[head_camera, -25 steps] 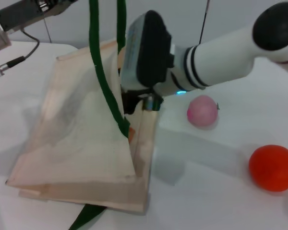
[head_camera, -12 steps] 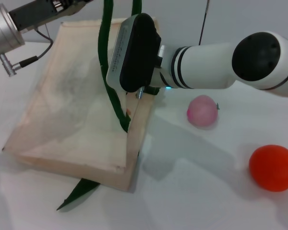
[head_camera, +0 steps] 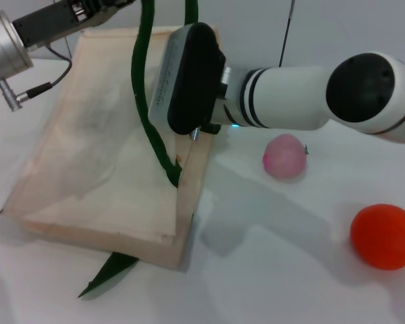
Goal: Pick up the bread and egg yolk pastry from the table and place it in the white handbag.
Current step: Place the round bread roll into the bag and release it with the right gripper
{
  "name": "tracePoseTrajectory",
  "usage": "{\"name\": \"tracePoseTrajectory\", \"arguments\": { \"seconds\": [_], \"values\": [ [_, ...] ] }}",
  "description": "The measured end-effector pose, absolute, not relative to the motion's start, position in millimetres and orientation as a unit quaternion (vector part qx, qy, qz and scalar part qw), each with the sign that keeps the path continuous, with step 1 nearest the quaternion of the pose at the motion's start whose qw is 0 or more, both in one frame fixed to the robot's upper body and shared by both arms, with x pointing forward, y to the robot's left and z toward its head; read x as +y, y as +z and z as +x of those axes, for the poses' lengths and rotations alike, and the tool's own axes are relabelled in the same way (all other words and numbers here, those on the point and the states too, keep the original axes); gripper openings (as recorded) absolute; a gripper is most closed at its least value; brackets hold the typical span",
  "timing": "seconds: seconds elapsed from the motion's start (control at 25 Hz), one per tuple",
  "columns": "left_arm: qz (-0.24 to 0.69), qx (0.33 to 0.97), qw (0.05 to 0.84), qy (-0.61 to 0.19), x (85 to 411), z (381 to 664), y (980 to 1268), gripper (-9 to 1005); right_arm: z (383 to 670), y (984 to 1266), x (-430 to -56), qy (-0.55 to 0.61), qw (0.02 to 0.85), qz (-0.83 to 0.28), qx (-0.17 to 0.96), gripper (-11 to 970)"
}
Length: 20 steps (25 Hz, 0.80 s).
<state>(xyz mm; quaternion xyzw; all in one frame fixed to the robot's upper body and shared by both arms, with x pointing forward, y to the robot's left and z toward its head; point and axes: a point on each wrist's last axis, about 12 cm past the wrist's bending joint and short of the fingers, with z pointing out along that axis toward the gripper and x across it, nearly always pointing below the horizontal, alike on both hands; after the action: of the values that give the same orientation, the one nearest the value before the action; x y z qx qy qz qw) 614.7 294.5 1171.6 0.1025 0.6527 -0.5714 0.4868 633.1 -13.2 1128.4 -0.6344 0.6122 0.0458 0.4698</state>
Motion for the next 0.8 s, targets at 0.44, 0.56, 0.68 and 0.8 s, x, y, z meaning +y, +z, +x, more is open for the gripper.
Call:
{"name": "tracePoseTrajectory", "arguments": {
  "seconds": [0.44, 0.56, 0.68, 0.8],
  "values": [
    [0.058, 0.673, 0.501, -0.541, 323, 604, 1156, 119, 623, 1116, -37, 0.099, 0.464, -0.586, 0.657, 824],
    [0.049, 0.678, 0.504, -0.533, 328, 603, 1154, 119, 627, 1112, -53, 0.105, 0.462, -0.562, 0.678, 894],
    [0.041, 0.682, 0.506, -0.527, 333, 601, 1152, 119, 632, 1109, -74, 0.118, 0.458, -0.532, 0.703, 893],
    [0.032, 0.684, 0.509, -0.521, 338, 599, 1150, 119, 639, 1106, -102, 0.118, 0.462, -0.49, 0.73, 893]
  ]
}}
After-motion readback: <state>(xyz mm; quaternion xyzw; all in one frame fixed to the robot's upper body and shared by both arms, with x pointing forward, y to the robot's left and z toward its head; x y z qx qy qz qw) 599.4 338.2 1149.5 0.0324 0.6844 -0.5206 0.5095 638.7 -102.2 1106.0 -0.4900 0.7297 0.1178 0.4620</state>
